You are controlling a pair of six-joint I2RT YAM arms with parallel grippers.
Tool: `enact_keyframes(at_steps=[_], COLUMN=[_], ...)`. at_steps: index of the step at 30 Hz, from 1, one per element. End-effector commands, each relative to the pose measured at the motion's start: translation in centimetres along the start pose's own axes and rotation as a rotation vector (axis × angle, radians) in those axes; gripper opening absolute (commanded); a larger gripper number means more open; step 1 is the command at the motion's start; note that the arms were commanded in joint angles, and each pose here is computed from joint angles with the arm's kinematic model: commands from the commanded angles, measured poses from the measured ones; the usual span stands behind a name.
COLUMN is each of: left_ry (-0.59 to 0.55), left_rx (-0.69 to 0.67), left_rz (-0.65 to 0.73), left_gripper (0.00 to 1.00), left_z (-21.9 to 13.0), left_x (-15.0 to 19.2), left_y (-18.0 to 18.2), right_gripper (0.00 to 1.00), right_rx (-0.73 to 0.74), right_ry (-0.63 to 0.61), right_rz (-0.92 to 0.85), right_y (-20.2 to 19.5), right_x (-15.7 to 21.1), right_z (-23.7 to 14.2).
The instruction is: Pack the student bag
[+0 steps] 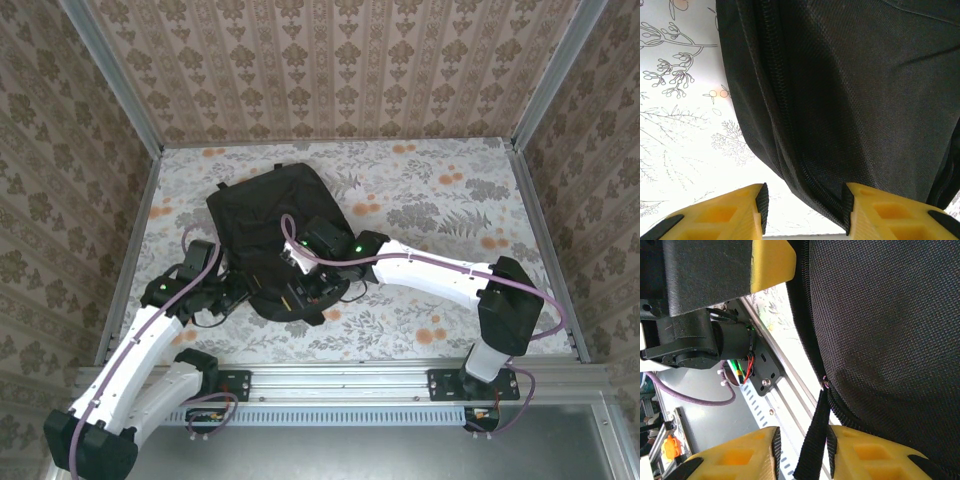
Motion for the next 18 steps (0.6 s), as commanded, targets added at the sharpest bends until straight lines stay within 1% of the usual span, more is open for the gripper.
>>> enact_keyframes(at_steps=[1,7,10,12,14,16,18], left_ry=[0.004,0.004,0.002,0.004,0.007,0.009,0.007], left_rx=[0.016,0.019,0.018,0.016,0.014,0.010,0.004], left_rz=[0.001,0.001,-0.001,0.000,0.000,0.001,0.002], left_gripper=[0.45,0.45,0.45,0.45,0.45,0.47,0.52], left_z=[0.0,-0.1,-0.1,0.0,0.0,-0.2,-0.4], left_x=[0.1,0.2,0.1,0.2,0.3,0.4,0.5], left_y=[0.1,0.2,0.3,0.4,0.5,0.7,0.9], right_gripper=[0.34,0.34,0.31,0.24,0.10,0.00,0.00], right_rx=[-0.027,-0.022,-0.023,-0.021,-0.015,-0.019,-0.067], right_ry=[-0.010,0.023,0.022,0.018,0.009,-0.002,-0.028], right_rz=[0.003,0.018,0.021,0.022,0.022,0.023,0.041], right_y=[1.0,0.6,0.5,0.5,0.4,0.4,0.6], right_x=[-0.8,-0.1,-0.2,-0.4,-0.7,-0.8,-1.1], right_z=[-0.3,0.9,1.3,1.4,1.4,1.4,1.5])
Point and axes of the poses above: each hand's point on the last joint's axis, 136 mm out from that joint toward the fingers, its own z axis out along the fingers, its own y axis along the line the jaws close on, x = y × z, the point moved 2 cm from there along -z, back along the fingers, and after that the axes turned 15 degrees about -z, right-handed, at the moved point
